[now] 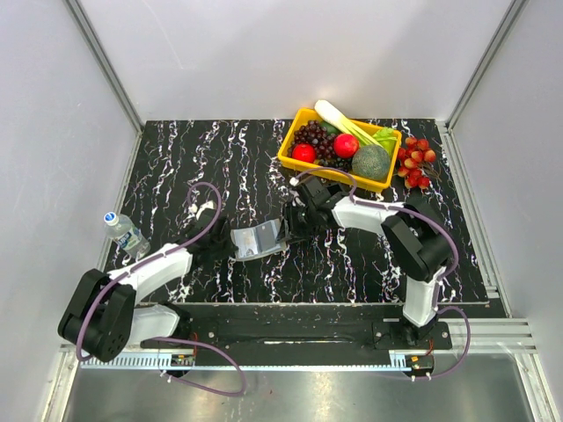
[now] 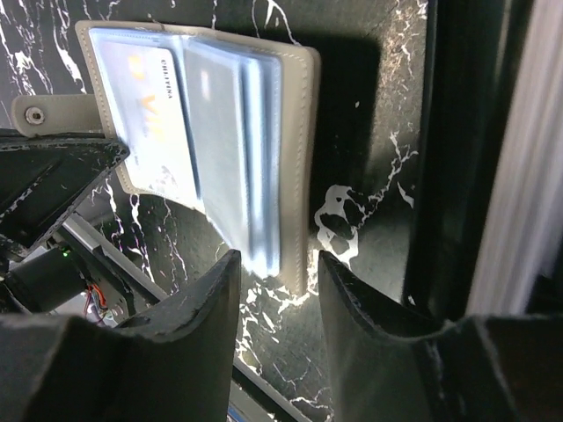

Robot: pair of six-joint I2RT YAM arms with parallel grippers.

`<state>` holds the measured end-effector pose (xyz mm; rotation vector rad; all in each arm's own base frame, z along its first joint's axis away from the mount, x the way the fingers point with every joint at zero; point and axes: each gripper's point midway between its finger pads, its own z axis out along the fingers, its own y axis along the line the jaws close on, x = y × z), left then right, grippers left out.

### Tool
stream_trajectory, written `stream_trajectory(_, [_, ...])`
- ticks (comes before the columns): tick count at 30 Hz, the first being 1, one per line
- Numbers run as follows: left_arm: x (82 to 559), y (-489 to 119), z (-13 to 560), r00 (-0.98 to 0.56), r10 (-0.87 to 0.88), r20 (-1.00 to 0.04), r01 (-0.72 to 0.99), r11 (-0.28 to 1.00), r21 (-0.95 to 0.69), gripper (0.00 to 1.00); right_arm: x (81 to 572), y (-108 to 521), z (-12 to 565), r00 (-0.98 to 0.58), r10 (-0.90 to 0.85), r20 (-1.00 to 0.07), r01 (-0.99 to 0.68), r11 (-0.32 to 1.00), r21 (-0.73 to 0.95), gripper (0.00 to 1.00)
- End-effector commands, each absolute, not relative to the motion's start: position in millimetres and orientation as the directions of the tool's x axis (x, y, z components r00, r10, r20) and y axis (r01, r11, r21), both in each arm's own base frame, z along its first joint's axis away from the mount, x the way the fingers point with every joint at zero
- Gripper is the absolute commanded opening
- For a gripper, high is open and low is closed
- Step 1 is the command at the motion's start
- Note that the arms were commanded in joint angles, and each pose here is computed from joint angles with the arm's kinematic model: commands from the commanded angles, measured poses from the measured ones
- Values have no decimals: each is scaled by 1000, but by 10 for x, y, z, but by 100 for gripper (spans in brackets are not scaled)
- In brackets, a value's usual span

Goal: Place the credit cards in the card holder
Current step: Close the card holder at the center of the board.

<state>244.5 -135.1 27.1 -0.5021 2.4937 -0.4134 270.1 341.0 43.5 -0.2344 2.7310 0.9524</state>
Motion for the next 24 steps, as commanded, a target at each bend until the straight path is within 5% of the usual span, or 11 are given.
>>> stream_trajectory(1, [2518,-1363,296,-774,-416,-477,-247,893,-377,0,2711,3579,414,-966,-66,-251,-219,727,651,46])
stream_trajectory(14, [2569,-1539,351,-774,-437,-458,-213,861,-462,0,2641,3887,1013,-897,-155,-413,-424,560,711,44])
stream_trajectory(24, [2554,-1566,333,-773,-448,-449,-212,849,-484,0,2515,4218,1012,-898,-189,-399,-440,454,775,45])
